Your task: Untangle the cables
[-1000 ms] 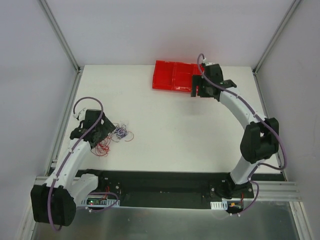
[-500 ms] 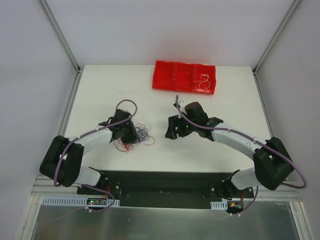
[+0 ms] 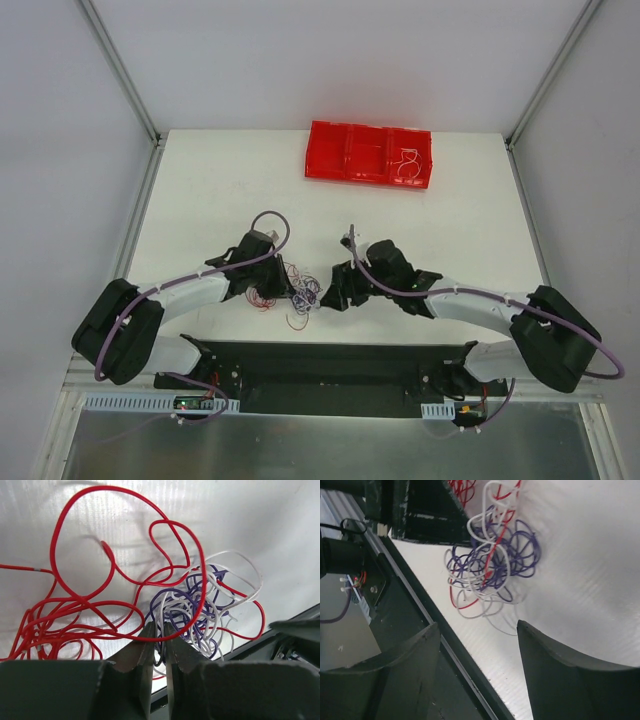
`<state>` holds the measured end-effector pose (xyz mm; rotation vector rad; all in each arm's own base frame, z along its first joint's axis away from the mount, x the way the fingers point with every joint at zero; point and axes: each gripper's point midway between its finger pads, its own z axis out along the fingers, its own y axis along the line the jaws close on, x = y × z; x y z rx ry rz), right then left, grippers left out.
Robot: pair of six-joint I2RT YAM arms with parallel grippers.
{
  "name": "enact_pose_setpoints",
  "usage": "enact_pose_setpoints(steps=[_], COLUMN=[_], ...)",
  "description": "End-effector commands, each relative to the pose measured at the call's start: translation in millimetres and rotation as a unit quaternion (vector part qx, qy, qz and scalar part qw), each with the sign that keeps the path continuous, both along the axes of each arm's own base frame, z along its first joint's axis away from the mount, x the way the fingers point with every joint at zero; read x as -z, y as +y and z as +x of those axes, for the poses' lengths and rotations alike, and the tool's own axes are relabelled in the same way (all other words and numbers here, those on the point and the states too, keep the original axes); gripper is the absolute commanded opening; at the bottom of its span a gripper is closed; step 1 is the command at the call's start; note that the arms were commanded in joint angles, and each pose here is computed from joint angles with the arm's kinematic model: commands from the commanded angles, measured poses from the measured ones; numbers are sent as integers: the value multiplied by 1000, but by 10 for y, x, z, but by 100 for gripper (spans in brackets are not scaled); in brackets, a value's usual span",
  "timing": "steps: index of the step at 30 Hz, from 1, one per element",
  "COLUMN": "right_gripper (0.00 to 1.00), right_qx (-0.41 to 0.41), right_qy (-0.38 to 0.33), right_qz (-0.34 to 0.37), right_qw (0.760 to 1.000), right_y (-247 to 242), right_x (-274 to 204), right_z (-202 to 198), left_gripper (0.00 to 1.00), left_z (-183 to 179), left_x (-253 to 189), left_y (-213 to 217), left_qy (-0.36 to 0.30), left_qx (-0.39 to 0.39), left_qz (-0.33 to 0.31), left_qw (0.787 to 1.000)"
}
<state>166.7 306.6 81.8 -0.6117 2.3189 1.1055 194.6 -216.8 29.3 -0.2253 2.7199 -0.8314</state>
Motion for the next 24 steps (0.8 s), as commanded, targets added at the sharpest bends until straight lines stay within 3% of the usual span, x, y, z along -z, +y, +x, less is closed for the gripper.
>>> enact_pose_setpoints(steps=[1,11,13,14,15,16,18,20,22,24], right_gripper=[66,57,46,36,15,1,0,0,0,0], right_qx=[25,21,14,10,7,6,2,6,6,10], right_qy=[-42,-83,-86,-83,-81,-82,-85,-95,-100,-102], right_qz=[27,-29,-30,-36,-45,-51,-56,-48,-33,-19], right_qw=[998,996,996,996,996,995,995,994,994,995], right_y=[278,553,610,620,613,600,554,515,500,493], right_x=[-182,-81,-69,-46,-32,-41,-64,-174,-304,-415], right_z=[118,540,571,575,569,572,528,499,454,432], left_gripper=[11,2,2,2,4,7,26,51,66,87], left_z=[26,-19,-21,-19,-21,-18,-3,20,43,58], left_x=[-60,-46,-53,-64,-70,-93,-187,-321,-536,-705], left_y=[-103,-80,-61,-45,-25,-13,-5,10,3,-31], left_qy=[-5,-7,-12,-15,-18,-24,-47,-81,-125,-150], left_qx=[4,6,4,2,1,1,7,10,21,31], left_qz=[-31,-35,-33,-31,-27,-25,-31,-39,-57,-73], left_qw=[999,999,999,999,999,999,998,996,990,985])
